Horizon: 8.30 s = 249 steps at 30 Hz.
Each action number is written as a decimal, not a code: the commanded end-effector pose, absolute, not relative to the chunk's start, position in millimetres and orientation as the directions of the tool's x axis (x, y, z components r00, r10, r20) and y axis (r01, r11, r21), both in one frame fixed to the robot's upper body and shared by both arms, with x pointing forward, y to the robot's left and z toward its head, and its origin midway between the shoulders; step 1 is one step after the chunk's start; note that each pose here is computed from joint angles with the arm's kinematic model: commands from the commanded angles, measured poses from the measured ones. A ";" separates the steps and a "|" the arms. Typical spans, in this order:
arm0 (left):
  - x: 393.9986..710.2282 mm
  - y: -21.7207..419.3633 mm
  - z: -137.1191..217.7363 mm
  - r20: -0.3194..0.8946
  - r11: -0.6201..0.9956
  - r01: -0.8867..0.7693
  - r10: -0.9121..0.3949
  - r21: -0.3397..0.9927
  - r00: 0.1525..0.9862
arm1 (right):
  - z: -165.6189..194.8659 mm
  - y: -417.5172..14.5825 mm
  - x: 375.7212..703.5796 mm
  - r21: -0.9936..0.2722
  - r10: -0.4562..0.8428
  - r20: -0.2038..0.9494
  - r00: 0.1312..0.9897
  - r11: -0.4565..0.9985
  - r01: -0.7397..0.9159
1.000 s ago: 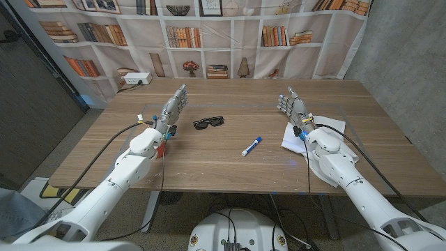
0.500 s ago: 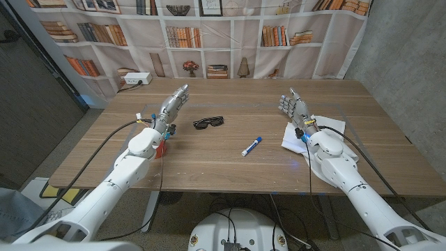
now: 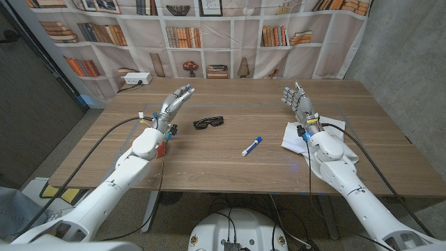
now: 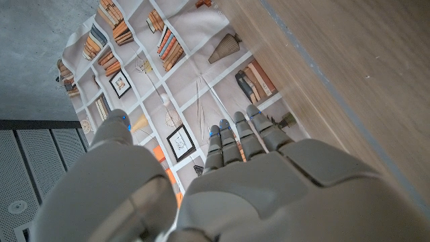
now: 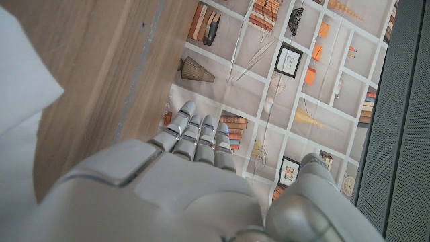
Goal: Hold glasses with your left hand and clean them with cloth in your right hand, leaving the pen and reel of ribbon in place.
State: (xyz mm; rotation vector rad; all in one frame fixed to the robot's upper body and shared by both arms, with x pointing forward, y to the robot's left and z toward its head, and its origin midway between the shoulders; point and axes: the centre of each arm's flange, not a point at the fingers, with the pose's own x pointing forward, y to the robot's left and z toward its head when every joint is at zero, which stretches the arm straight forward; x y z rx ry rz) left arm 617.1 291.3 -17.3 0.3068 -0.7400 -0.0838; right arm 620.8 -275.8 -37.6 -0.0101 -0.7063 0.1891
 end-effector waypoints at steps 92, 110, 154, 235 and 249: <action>570.8 234.8 46.6 0.478 0.095 -0.469 -0.107 0.878 0.872 | -50.3 -270.4 610.2 -0.029 0.190 0.626 0.756 0.975 -0.221; 581.0 211.6 52.6 0.368 0.009 -0.370 -0.138 0.929 0.920 | -51.9 -271.2 612.6 -0.013 0.188 0.628 0.755 0.973 -0.231; 616.8 194.6 32.3 0.209 0.020 -0.208 -0.126 0.978 0.970 | -56.7 -266.1 614.2 -0.013 0.201 0.609 0.767 0.970 -0.244; 624.7 184.3 7.2 0.261 0.081 -0.256 -0.060 0.963 0.964 | -66.5 -261.1 621.0 0.011 0.228 0.592 0.773 0.957 -0.290; 620.5 184.5 7.0 0.315 0.140 -0.307 -0.039 0.941 0.948 | -66.3 -263.4 619.6 0.015 0.220 0.594 0.774 0.959 -0.284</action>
